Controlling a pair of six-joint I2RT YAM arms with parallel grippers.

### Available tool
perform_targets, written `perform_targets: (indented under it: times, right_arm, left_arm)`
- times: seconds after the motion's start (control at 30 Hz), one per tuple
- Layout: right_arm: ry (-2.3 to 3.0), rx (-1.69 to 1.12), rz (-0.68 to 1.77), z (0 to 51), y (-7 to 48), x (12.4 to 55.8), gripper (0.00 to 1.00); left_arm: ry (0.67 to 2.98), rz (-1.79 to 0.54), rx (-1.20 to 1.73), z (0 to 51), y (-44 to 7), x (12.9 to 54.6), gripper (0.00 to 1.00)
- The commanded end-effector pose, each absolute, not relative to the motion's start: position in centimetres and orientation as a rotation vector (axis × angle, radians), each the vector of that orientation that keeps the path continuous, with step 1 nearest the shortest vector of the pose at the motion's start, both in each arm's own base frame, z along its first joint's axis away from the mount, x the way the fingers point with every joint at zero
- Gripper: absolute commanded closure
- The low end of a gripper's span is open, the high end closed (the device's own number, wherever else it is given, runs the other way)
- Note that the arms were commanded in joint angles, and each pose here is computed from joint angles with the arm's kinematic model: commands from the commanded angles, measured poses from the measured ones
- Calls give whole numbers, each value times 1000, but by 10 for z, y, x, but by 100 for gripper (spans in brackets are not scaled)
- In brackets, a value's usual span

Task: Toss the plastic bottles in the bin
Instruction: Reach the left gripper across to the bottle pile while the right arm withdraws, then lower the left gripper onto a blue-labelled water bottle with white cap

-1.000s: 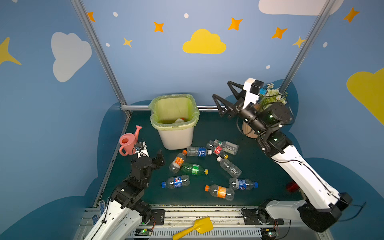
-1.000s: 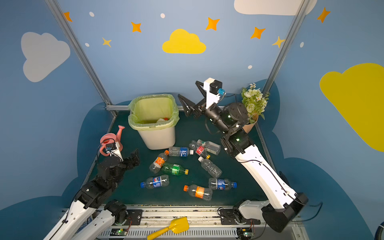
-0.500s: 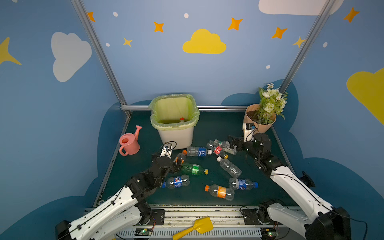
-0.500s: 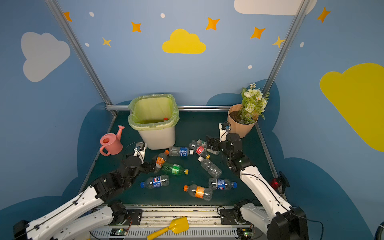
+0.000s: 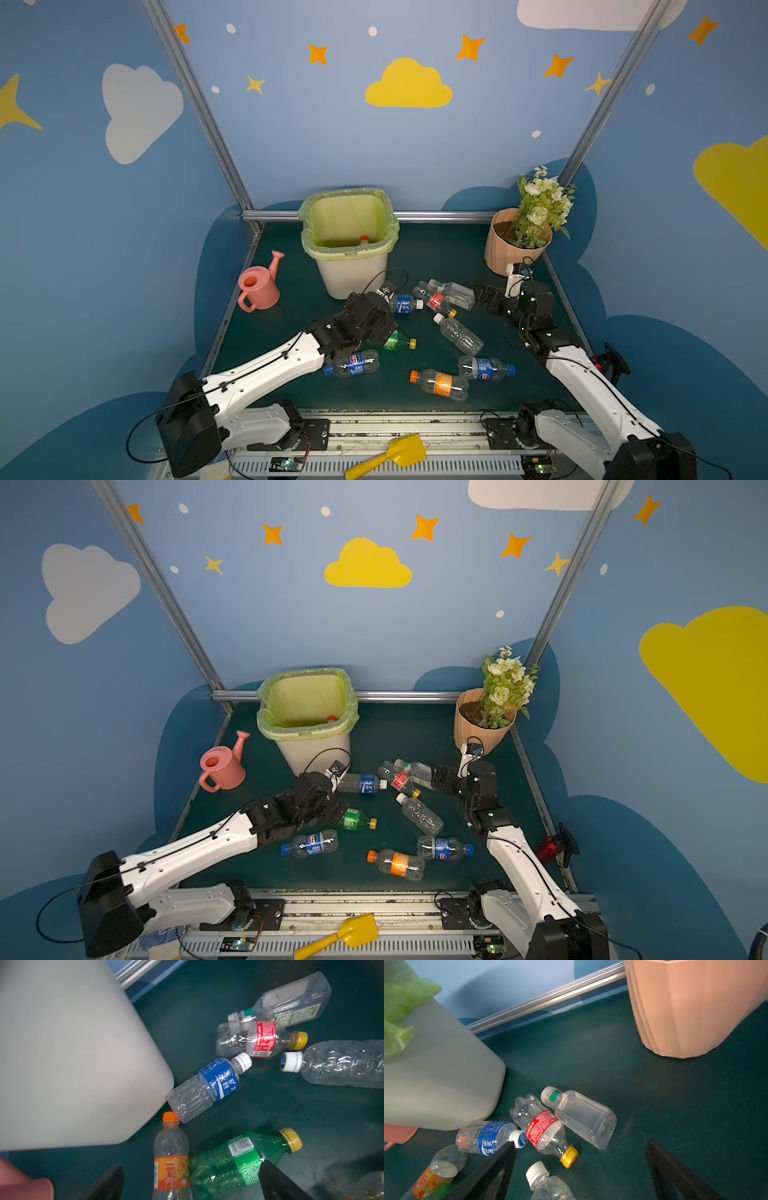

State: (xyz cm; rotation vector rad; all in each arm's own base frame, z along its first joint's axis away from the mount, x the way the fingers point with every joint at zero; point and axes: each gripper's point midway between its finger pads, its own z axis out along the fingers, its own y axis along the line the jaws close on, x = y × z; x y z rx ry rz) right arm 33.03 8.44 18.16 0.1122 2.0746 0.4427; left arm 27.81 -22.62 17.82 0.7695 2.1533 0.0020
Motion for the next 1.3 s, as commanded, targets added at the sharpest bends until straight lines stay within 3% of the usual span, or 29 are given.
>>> perform_targets:
  times: [0.0, 0.3, 1.27]
  right_arm:
    - [2078, 134, 484, 178, 86, 334, 3]
    - [2096, 170, 470, 170, 75, 336, 3]
    - [2155, 249, 512, 150, 57, 335, 3]
  left_arm:
    - [2149, 52, 953, 173, -243, 284, 0]
    - [2265, 339, 1265, 116, -261, 313, 0]
    - [2264, 396, 1453, 57, -269, 362, 5]
